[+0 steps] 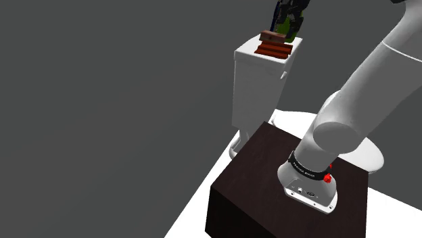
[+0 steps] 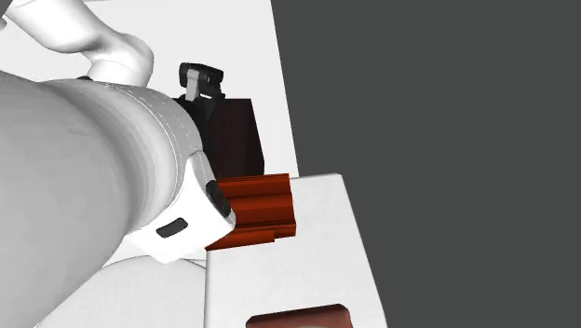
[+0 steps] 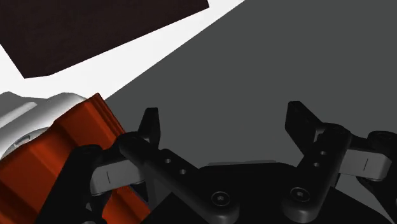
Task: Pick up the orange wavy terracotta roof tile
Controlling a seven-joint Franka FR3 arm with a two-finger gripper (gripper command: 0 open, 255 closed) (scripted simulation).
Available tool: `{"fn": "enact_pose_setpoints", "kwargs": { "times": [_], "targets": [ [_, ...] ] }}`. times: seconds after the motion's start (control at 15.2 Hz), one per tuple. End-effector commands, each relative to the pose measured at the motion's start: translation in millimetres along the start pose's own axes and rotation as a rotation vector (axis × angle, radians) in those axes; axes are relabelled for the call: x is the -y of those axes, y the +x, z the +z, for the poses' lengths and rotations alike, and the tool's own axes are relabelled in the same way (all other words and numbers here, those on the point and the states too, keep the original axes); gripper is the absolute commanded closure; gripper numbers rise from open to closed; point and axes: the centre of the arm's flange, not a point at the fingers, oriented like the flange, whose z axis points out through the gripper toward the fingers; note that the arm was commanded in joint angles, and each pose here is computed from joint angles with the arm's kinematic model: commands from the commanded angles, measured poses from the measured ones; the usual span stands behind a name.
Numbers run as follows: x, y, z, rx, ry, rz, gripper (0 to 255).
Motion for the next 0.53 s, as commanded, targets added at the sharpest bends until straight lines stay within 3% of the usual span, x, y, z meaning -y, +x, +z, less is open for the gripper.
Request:
{"fn": "enact_pose_setpoints", "kwargs": {
  "times": [0.0, 0.46],
  "targets": [
    [-34.0, 6.4, -9.2, 0.017, 0.072, 0.016, 0],
    [-160.7, 21.5, -26.0, 0.079, 0.322, 0.086, 0]
  ]
}}
